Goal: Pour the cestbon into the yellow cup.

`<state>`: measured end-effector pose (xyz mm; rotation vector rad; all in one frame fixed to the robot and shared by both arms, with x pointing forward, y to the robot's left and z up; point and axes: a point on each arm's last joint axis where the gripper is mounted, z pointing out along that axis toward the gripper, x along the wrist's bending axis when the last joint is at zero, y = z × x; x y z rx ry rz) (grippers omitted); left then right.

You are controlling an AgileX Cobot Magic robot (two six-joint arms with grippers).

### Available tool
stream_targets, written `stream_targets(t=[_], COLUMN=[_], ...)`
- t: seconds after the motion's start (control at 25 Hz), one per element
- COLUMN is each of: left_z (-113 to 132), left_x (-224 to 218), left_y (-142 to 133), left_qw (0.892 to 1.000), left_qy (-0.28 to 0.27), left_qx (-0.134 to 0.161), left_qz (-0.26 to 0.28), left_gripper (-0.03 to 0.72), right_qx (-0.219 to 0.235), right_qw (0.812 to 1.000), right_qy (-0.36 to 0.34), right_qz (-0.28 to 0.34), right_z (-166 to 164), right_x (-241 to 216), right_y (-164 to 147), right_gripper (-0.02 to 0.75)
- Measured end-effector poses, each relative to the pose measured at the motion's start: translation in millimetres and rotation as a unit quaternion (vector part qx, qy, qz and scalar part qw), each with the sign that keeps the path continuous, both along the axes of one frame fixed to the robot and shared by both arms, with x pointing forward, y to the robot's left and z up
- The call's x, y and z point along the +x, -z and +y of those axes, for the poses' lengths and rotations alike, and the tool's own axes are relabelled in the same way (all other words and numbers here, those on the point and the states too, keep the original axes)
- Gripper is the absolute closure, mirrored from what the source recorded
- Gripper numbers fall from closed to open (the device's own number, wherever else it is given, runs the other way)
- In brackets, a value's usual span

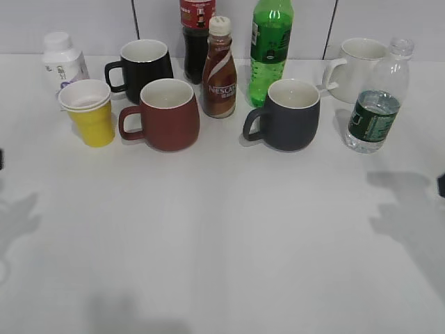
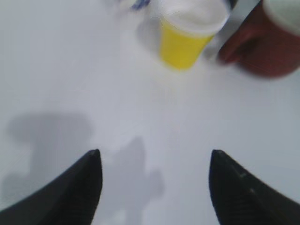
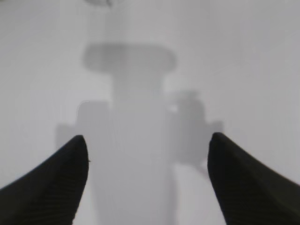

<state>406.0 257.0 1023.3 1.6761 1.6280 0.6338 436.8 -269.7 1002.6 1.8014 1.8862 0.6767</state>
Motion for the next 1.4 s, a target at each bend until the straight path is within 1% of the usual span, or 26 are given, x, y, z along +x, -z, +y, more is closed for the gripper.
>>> stream_targets(t=[0.04, 0.12, 0.2, 0.24, 0.28, 0.36, 0.4, 0.44, 0.48, 0.56, 0.6, 0.76, 0.88, 0.92, 1.12, 1.4], left_z=[2, 8, 15, 17, 19, 21, 22, 22, 22, 26, 29, 39, 43, 43, 45, 43], left_x=[-5, -20, -40, -50, -58, -78, -88, -97, -104, -119, -126, -142, -146, -146, -144, -145], left_y=[-6, -18, -34, -39, -43, -45, -46, -48, -49, -52, -51, -38, -40, -40, -38, -37], left_qw=[1.000, 0.996, 0.993, 0.991, 0.990, 0.985, 0.984, 0.985, 0.986, 0.990, 0.991, 0.992, 0.993, 0.992, 0.991, 0.992], left_qy=[-0.010, -0.027, -0.040, -0.038, -0.028, 0.011, 0.031, 0.050, 0.066, 0.082, 0.088, 0.102, 0.100, 0.100, 0.094, 0.101], left_qx=[0.012, 0.034, 0.039, 0.046, 0.047, 0.059, 0.053, 0.045, 0.039, 0.031, 0.032, 0.063, 0.060, 0.059, 0.077, 0.063], left_qz=[0.026, 0.079, 0.106, 0.124, 0.133, 0.160, 0.165, 0.158, 0.149, 0.113, 0.096, 0.037, -0.031, -0.043, -0.050, -0.042], left_gripper=[0.148, 0.148, 0.148, 0.149, 0.150, 0.151, 0.151, 0.151, 0.151, 0.151, 0.151, 0.151, 0.151, 0.151, 0.158, 0.187], right_qx=[-0.003, 0.011, 0.028, 0.031, 0.038, 0.048, 0.050, 0.051, 0.052, 0.053, 0.053, 0.032, 0.026, 0.025, 0.021, 0.021], right_qw=[1.000, 0.999, 0.997, 0.995, 0.993, 0.992, 0.991, 0.991, 0.991, 0.991, 0.991, 0.987, 0.979, 0.978, 0.976, 0.975], right_qy=[-0.006, -0.017, -0.042, -0.060, -0.076, -0.097, -0.105, -0.110, -0.113, -0.119, -0.122, -0.117, -0.110, -0.109, -0.107, -0.107], right_qz=[0.012, 0.037, 0.056, 0.070, 0.080, 0.070, 0.067, 0.065, 0.046, 0.021, -0.007, -0.102, -0.170, -0.178, -0.189, -0.192], right_z=[-1, 0, 3, 4, 5, 4, 3, 2, 0, -3, -5, -15, -19, -20, -21, -21], right_x=[-8, -24, -43, -53, -63, -86, -97, -107, -119, -139, -151, -182, -193, -194, -196, -196], right_y=[-7, -16, -24, -26, -30, -40, -44, -47, -51, -55, -57, -57, -55, -54, -53, -53], right_gripper=[0.146, 0.146, 0.146, 0.146, 0.146, 0.146, 0.146, 0.146, 0.146, 0.146, 0.146, 0.146, 0.146, 0.146, 0.146, 0.146])
